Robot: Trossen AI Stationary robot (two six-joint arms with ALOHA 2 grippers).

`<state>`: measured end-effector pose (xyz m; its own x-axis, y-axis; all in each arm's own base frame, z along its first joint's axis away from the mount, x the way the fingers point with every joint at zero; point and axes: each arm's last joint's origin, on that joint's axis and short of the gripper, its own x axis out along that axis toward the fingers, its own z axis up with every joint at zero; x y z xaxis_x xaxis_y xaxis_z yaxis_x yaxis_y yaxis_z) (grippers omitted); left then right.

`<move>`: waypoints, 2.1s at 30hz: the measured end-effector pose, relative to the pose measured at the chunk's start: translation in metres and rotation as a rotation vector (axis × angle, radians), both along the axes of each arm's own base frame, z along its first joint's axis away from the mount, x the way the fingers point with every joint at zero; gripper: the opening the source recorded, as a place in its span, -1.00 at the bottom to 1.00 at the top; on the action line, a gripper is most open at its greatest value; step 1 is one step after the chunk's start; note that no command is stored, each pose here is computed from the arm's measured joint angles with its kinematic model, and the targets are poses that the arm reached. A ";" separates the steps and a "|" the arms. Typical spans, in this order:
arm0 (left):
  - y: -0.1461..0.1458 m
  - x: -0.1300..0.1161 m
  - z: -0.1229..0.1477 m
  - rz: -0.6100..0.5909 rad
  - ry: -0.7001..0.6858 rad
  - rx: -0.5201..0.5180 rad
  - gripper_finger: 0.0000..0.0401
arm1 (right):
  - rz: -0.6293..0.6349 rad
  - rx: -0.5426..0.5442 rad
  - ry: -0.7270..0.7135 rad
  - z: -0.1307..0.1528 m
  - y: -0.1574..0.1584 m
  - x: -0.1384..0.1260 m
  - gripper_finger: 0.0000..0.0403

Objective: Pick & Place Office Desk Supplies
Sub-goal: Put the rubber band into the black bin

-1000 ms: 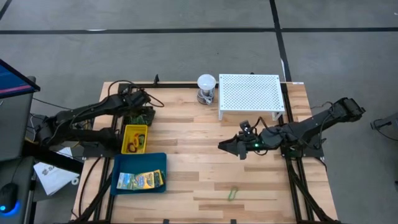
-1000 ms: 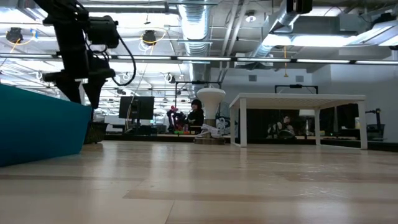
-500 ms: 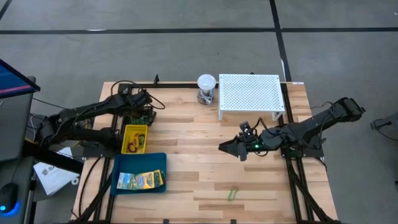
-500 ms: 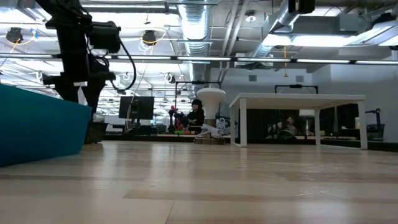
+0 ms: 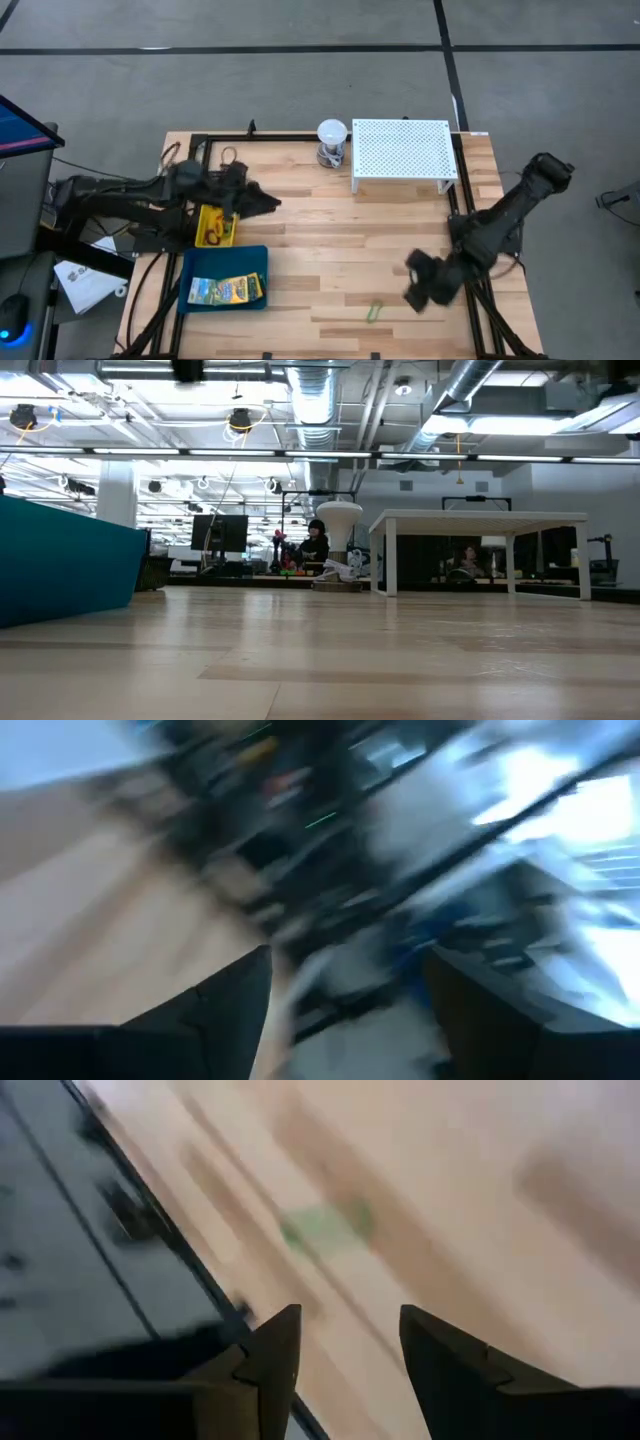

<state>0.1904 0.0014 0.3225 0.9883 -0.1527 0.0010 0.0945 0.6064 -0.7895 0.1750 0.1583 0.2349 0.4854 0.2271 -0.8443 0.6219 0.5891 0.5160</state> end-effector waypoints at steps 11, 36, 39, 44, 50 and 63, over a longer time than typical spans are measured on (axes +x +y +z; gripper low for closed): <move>-0.081 0.071 0.043 0.138 -0.317 0.255 0.27 | 0.223 -0.084 0.023 -0.042 0.036 0.016 -0.17; -0.091 0.103 0.079 0.263 -0.374 0.349 0.27 | 0.277 -0.291 0.006 -0.121 0.037 0.069 -0.25; -0.091 0.103 0.079 0.264 -0.374 0.346 0.27 | 0.269 -0.313 0.023 -0.122 0.037 0.067 -0.45; -0.091 0.103 0.079 0.278 -0.373 0.338 0.27 | 0.273 -0.335 0.041 -0.124 0.035 0.065 -0.93; -0.091 0.103 0.079 0.282 -0.372 0.336 0.27 | 0.305 -0.352 0.031 -0.110 0.039 0.070 -0.98; -0.094 0.100 0.072 0.230 -0.261 0.315 0.27 | 0.042 -0.375 -0.440 0.020 -0.011 0.070 -1.00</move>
